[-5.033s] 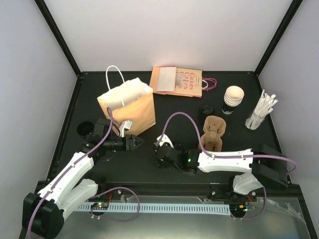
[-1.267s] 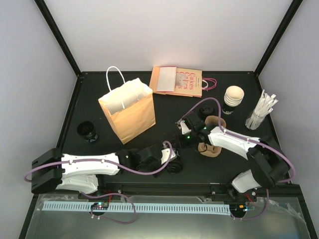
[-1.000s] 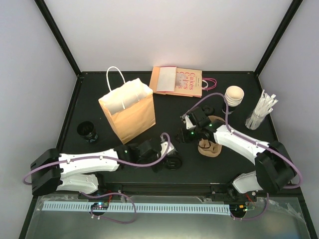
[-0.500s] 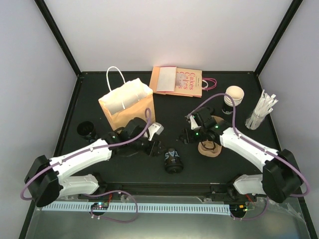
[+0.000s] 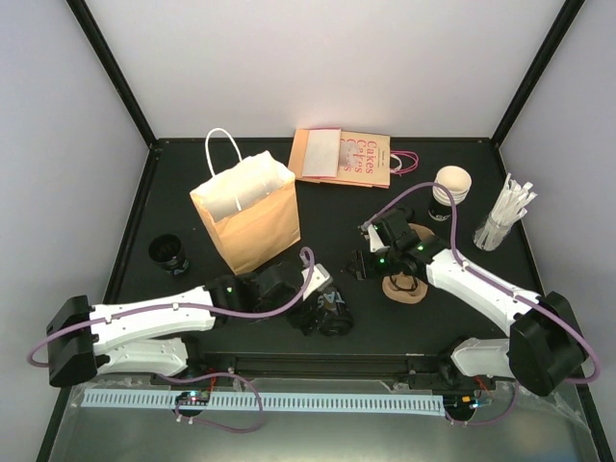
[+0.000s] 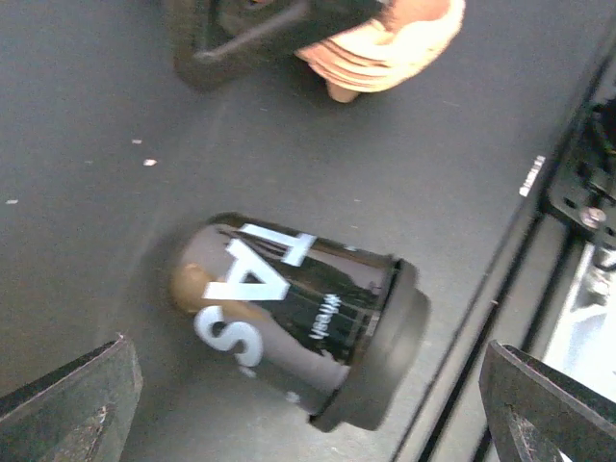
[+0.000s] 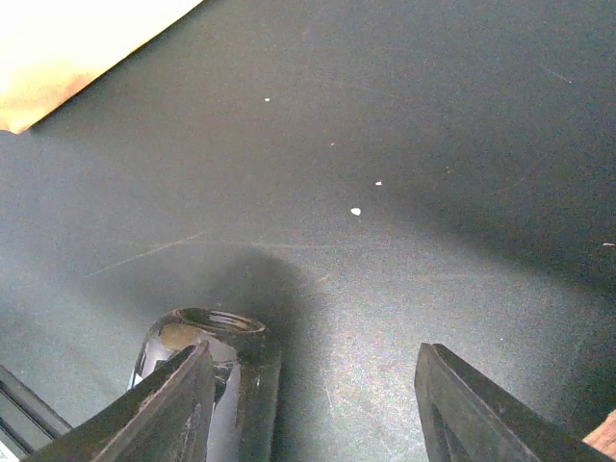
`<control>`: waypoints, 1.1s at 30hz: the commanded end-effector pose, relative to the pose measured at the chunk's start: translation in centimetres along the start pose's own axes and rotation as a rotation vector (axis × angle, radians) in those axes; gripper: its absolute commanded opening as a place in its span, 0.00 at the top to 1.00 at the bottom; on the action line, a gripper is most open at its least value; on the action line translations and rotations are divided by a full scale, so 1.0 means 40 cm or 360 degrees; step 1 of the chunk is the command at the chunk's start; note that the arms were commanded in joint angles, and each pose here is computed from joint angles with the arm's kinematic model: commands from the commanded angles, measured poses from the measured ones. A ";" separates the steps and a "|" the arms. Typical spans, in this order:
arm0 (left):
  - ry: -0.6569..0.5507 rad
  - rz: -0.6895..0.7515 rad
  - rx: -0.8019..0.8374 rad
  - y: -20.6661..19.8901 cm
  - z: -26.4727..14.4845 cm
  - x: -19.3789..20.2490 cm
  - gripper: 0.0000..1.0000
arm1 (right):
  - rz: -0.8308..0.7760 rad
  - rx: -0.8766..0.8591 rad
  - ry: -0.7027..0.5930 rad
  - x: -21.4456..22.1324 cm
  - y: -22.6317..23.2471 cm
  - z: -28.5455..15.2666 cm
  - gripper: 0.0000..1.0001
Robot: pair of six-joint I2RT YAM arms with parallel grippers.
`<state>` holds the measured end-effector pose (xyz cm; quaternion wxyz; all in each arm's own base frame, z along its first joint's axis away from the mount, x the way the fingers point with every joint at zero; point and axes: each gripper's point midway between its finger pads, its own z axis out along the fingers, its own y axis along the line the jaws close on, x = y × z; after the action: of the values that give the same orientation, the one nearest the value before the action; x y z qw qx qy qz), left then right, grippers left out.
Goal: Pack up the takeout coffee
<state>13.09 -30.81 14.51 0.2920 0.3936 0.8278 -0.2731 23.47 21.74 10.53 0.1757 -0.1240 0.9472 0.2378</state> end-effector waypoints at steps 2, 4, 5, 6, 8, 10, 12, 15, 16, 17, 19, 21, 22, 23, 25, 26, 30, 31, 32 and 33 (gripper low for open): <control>-0.0130 0.0064 -0.0099 0.023 -0.036 -0.027 0.01 | -0.0008 -0.0010 -0.0080 -0.030 0.008 -0.018 0.40; -0.0215 0.0152 0.0069 -0.017 -0.050 -0.027 0.01 | -0.0007 -0.0008 -0.0079 -0.028 0.007 -0.018 0.40; -0.0256 0.0170 0.0093 -0.021 -0.053 -0.025 0.01 | -0.0004 -0.0008 -0.0079 -0.027 0.006 -0.017 0.40; -0.0295 0.0180 0.0102 -0.021 -0.057 -0.024 0.01 | -0.0002 -0.0010 -0.0080 -0.026 0.005 -0.016 0.40; -0.0284 0.0211 0.0129 -0.025 -0.058 -0.007 0.01 | 0.0002 -0.0013 -0.0082 -0.025 0.005 -0.016 0.40; -0.0231 0.0254 0.0152 -0.030 -0.055 0.010 0.03 | 0.0004 -0.0017 -0.0079 -0.023 0.005 -0.014 0.40; -0.0172 0.0277 0.0142 -0.026 -0.038 0.029 0.06 | 0.0002 -0.0020 -0.0076 -0.022 0.006 -0.013 0.40; -0.0038 0.0283 0.0117 -0.019 -0.004 0.055 0.12 | 0.0003 -0.0024 -0.0072 -0.021 0.007 -0.012 0.40; 0.0006 0.0285 0.0110 -0.018 0.009 0.062 0.14 | 0.0003 -0.0026 -0.0070 -0.021 0.008 -0.013 0.40; 0.0038 0.0296 0.0107 -0.020 0.019 0.067 0.14 | 0.0001 -0.0029 -0.0068 -0.021 0.009 -0.013 0.40; 0.0073 0.0313 0.0078 -0.019 0.036 0.074 0.14 | -0.0001 -0.0030 -0.0070 -0.023 0.010 -0.014 0.40; 0.0076 0.0323 0.0055 -0.017 0.044 0.075 0.14 | 0.0002 -0.0033 -0.0067 -0.020 0.010 -0.014 0.40; 0.0078 0.0325 0.0042 -0.013 0.046 0.075 0.14 | 0.0001 -0.0034 -0.0066 -0.019 0.010 -0.013 0.40; 0.0081 0.0329 0.0026 -0.010 0.048 0.075 0.14 | 0.0004 -0.0034 -0.0064 -0.016 0.009 -0.012 0.40; 0.0097 0.0343 0.0009 -0.007 0.051 0.077 0.15 | 0.0009 -0.0035 -0.0060 -0.013 0.007 -0.010 0.40; 0.0101 0.0349 0.0006 -0.006 0.053 0.077 0.15 | 0.0010 -0.0033 -0.0057 -0.012 0.006 -0.009 0.40; 0.0126 0.0393 0.0022 -0.020 0.065 0.084 0.15 | 0.0009 -0.0025 -0.0061 -0.014 0.003 -0.008 0.40; 0.0129 0.0407 0.0021 -0.026 0.066 0.085 0.15 | 0.0008 -0.0026 -0.0058 -0.013 0.004 -0.007 0.40; 0.0132 0.0422 0.0010 -0.029 0.069 0.086 0.15 | 0.0009 -0.0027 -0.0056 -0.013 0.004 -0.006 0.40; 0.0130 0.0438 0.0001 -0.033 0.070 0.086 0.15 | 0.0010 -0.0027 -0.0053 -0.013 0.004 -0.004 0.40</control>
<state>10.95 -30.36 9.11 0.2692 0.4980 0.7937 -0.2225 23.49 21.73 10.43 0.1789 -0.1228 0.9463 0.2395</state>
